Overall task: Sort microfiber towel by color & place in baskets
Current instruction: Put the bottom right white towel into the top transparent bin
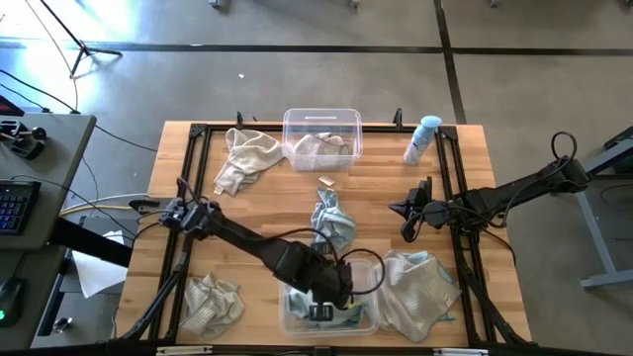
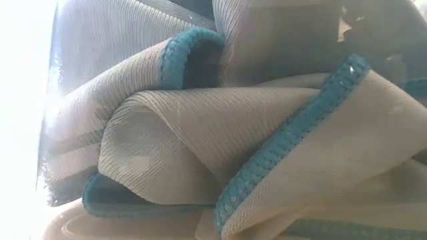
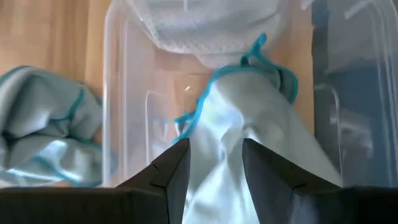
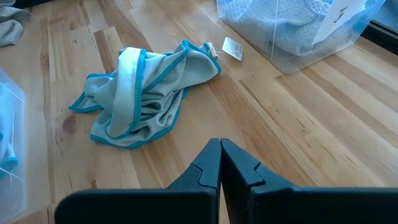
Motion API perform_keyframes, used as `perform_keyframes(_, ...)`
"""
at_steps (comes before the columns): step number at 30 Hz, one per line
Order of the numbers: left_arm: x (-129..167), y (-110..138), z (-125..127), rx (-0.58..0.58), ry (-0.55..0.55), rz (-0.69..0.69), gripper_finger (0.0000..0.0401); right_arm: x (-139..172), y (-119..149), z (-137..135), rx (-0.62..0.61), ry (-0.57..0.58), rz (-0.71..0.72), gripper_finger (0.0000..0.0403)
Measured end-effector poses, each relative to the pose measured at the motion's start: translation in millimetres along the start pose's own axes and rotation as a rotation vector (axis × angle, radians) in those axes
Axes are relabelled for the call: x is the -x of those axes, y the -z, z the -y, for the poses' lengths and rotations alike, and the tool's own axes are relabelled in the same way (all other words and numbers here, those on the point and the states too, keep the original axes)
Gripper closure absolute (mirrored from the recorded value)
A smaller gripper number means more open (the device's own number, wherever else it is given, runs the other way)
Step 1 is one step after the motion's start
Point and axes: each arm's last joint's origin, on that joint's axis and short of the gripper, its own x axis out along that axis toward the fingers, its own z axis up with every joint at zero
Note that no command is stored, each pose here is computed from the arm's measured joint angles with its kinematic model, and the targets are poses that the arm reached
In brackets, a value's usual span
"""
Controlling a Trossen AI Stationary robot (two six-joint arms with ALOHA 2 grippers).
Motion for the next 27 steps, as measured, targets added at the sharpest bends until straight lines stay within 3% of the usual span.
perform_keyframes(3,11,6,-2,-0.034,-0.028,-0.037,0.0267,0,0,0,-0.011,0.000,0.000,0.0403)
perform_keyframes(9,15,16,-4,-0.144,-0.185,-0.078,0.0268,0,0,0,-0.023,0.000,0.000,0.0403)
perform_keyframes(15,15,24,-9,-0.173,-0.275,-0.119,0.0268,0,0,0,-0.056,0.000,0.000,0.0403)
perform_keyframes(23,50,47,-31,-0.096,-0.367,-0.075,0.0268,0,0,0,-0.004,0.000,-0.006,0.0403)
perform_keyframes(27,79,70,-48,-0.017,-0.360,0.032,0.0268,0,0,0,-0.013,-0.007,-0.001,0.0403)
